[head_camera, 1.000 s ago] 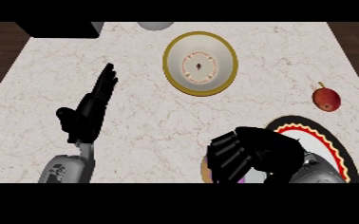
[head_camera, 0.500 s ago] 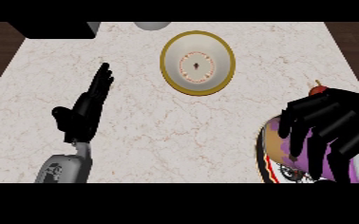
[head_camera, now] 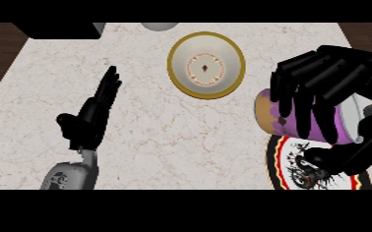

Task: Pick the can from the plate and place it in the bowl

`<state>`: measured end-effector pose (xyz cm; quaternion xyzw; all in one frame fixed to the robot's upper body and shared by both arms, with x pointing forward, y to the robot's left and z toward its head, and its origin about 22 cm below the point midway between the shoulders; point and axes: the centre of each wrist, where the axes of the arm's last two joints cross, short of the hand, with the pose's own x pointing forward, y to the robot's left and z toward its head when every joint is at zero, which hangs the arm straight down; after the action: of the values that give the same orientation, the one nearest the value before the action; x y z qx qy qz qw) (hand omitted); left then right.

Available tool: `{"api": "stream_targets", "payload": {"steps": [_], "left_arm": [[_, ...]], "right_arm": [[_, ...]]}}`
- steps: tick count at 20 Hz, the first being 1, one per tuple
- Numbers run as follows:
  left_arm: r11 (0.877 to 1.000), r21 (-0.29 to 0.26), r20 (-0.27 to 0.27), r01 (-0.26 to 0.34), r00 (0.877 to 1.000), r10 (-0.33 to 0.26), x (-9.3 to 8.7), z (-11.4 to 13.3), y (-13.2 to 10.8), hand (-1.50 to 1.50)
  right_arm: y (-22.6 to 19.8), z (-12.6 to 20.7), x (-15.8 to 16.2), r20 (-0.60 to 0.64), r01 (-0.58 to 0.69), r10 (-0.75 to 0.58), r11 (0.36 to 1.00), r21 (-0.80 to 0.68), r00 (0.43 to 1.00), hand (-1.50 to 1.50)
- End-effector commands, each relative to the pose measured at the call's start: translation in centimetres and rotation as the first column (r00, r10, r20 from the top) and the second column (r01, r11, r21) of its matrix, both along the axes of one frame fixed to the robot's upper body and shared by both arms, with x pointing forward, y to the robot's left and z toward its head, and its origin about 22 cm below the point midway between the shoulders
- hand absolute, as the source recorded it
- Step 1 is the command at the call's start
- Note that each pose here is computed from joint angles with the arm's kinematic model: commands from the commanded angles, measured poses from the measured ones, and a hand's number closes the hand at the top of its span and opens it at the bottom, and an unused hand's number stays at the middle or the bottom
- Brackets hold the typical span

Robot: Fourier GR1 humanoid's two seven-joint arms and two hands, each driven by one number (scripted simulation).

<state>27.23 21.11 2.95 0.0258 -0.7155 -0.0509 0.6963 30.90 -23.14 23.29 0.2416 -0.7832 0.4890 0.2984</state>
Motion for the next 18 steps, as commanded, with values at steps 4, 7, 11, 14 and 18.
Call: {"api": "stream_targets", "payload": {"steps": [4,7,11,14,18], "left_arm": [[1.0,-0.006,0.001,0.029,1.0,-0.029,0.3,0.5,-1.4,0.0],[1.0,0.005,0.013,0.027,1.0,-0.027,-0.5,-0.6,-0.1,0.0],[1.0,-0.011,0.01,0.027,1.0,-0.027,0.2,0.2,-1.5,0.0],[0.999,-0.002,-0.014,0.035,0.999,-0.035,0.0,-0.1,1.5,0.0],[1.0,-0.001,0.014,0.028,1.0,-0.028,1.4,1.8,0.8,0.0]], "right_arm": [[5.2,0.4,2.7,0.166,0.152,-0.142,0.987,-0.05,0.976,1.5],[6.0,-2.0,2.9,0.297,0.204,-0.17,0.975,-0.088,0.939,1.5],[7.5,-3.3,7.6,0.317,0.263,-0.214,0.957,-0.122,0.924,1.5],[9.6,-5.3,9.3,0.295,0.295,-0.25,0.948,-0.12,0.922,1.5],[8.1,-9.4,11.5,0.337,0.319,-0.258,0.938,-0.138,0.905,1.5]]}}
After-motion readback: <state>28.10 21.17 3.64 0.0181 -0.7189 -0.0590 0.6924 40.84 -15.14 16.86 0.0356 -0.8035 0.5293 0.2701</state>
